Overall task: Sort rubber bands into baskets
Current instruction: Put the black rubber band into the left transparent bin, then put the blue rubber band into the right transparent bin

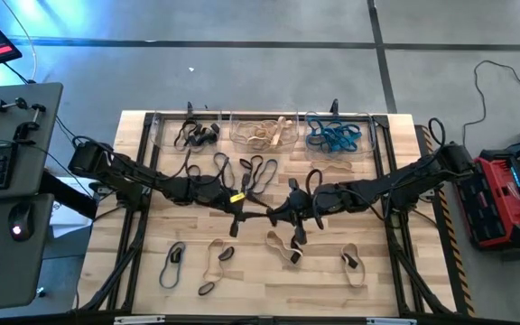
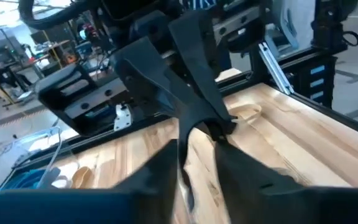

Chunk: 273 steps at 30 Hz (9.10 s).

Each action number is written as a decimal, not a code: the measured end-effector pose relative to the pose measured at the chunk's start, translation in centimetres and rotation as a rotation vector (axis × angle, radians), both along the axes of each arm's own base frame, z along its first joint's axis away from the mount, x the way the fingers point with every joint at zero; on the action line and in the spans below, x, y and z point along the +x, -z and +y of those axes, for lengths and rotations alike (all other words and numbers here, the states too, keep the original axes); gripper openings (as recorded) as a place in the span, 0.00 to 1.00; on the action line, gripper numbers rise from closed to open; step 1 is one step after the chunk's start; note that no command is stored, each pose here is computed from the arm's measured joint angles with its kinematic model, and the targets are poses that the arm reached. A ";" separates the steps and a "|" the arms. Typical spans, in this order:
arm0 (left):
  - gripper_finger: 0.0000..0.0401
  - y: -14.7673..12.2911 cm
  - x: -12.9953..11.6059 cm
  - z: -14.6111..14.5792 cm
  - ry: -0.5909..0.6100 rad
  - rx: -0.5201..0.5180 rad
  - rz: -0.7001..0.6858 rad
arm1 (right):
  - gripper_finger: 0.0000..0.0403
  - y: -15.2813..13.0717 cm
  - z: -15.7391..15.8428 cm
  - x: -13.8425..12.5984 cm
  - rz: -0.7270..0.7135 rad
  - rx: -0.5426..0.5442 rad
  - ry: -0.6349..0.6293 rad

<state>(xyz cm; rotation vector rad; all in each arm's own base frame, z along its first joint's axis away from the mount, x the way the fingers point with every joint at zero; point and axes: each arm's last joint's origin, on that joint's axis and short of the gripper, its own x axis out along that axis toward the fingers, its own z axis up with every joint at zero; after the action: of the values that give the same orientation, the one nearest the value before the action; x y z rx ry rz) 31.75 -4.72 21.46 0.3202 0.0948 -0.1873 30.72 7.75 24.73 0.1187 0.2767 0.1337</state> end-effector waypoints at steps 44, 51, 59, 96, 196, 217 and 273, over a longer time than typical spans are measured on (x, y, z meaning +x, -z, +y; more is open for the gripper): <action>0.00 -6.0 -13.2 13.5 -1.072 -0.055 0.328 | 0.46 1.1 -0.4 -0.3 0.111 -0.070 0.082; 0.00 -5.3 -15.5 17.9 -1.162 -0.117 0.400 | 0.46 1.2 -0.4 -0.4 0.117 -0.050 0.089; 0.00 -3.5 -17.6 21.9 -1.258 -0.222 0.496 | 0.46 1.2 -0.5 -0.3 0.117 -0.051 0.094; 0.38 -2.6 -15.2 13.3 -0.790 -0.583 0.730 | 0.46 1.6 -0.6 -0.5 0.161 -0.066 0.091; 0.00 -3.7 -4.7 -2.1 -0.401 -0.255 0.584 | 0.46 4.4 0.5 1.5 0.150 -0.055 0.064; 0.00 -5.7 -2.4 -1.2 -0.260 -0.227 0.318 | 0.46 4.3 -0.4 3.7 -0.108 -0.053 0.128; 0.39 -0.9 -5.1 0.6 -0.323 -0.260 0.051 | 0.00 -2.1 -9.1 -5.0 0.265 -0.306 0.639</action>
<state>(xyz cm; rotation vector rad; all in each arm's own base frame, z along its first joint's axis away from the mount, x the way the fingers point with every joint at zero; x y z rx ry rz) 26.63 -4.08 22.36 0.0385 0.1696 0.1125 25.70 -1.32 26.84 -0.0840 0.5065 -0.5612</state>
